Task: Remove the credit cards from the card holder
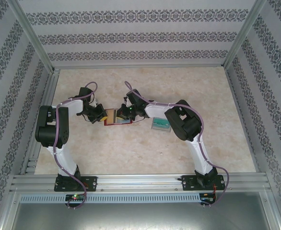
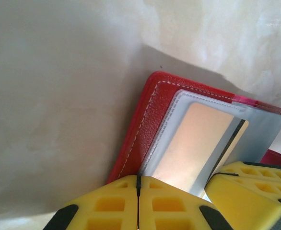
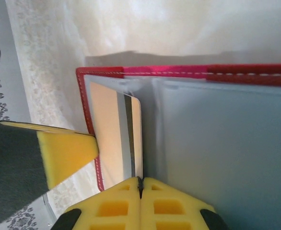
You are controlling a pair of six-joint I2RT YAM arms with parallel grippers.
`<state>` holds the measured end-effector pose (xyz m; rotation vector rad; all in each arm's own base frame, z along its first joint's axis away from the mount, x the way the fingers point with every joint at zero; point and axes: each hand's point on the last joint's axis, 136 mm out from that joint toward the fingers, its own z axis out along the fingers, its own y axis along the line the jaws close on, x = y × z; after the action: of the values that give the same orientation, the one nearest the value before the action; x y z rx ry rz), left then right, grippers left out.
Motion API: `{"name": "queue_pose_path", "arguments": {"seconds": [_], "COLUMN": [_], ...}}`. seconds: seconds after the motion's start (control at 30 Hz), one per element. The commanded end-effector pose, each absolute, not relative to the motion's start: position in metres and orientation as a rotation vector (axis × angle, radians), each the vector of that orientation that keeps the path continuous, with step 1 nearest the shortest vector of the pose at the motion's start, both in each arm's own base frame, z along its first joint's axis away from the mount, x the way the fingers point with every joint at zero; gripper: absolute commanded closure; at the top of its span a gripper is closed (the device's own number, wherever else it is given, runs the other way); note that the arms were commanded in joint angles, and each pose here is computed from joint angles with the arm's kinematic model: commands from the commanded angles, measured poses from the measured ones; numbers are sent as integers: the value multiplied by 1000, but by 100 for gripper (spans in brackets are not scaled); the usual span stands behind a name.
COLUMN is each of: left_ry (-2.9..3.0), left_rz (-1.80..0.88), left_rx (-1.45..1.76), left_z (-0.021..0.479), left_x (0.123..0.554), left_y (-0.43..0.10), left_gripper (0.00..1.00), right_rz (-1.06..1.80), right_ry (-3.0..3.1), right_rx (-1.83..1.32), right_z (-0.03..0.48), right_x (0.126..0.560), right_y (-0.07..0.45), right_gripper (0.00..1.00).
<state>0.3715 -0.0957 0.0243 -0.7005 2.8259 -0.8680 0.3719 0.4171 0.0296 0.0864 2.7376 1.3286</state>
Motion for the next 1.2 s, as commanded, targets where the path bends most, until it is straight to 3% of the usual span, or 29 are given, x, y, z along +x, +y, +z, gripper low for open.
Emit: {"name": "queue_pose_path", "arguments": {"seconds": [0.0, 0.47, 0.7, 0.8, 0.93, 1.03, 1.1, 1.17], "left_ry": [2900, 2883, 2830, 2781, 2708, 2660, 2635, 2610], "left_rz": [-816, -824, -863, -885, -905, -948, -984, -1013], "left_rx": [-700, -675, -644, -625, -602, -568, -542, -509], "left_z": [14, 21, 44, 65, 96, 117, 130, 143], "left_x": [359, 361, 370, 378, 387, 392, 393, 393], "left_y": [-94, -94, -98, -99, -101, -105, -108, -111], "left_gripper": [93, 91, 83, 68, 57, 36, 16, 4], "right_rz": [1292, 1171, 1080, 1001, 802, 642, 539, 427], "right_ry": [2692, 2631, 2599, 2594, 2587, 2556, 2521, 2500], "right_rx": [83, -54, -220, -320, -481, -599, -714, -796], "right_z": [47, 102, 140, 154, 171, 184, 191, 194], "right_x": [378, 369, 358, 351, 342, 335, 329, 324], "right_y": [399, 347, 326, 316, 292, 269, 255, 240], "right_gripper": [100, 100, 100, 100, 100, 100, 100, 100]}}
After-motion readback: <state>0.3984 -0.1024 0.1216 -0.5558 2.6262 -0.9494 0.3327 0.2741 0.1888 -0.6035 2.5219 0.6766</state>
